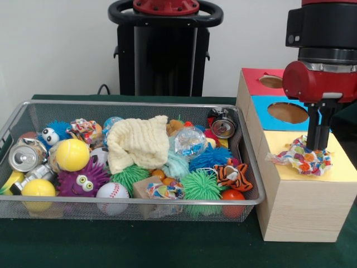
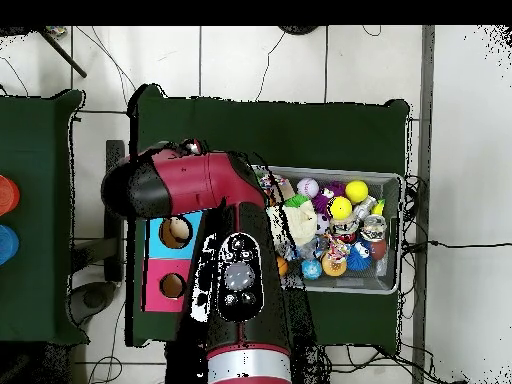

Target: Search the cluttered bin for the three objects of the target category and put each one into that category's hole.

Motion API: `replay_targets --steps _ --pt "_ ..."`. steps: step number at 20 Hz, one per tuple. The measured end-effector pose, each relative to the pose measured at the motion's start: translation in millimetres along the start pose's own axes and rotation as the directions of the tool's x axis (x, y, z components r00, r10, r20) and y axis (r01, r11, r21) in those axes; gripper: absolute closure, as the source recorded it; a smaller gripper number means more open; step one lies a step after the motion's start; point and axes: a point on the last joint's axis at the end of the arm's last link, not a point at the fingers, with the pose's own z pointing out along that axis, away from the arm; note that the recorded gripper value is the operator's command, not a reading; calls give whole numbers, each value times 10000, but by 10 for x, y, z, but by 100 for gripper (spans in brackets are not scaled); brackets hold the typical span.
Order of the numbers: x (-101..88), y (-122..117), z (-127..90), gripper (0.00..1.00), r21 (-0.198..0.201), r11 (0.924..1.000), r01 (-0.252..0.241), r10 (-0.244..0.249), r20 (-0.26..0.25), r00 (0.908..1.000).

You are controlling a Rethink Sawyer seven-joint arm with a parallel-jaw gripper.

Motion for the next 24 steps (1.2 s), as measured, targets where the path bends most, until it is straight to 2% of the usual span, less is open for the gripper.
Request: replay_targets --steps 13,24 --pt "169 66 232 100 -137 9999 14 -20 -409 9992" --pt "214 83 291 100 -172 9999 15 -24 -513 9987"
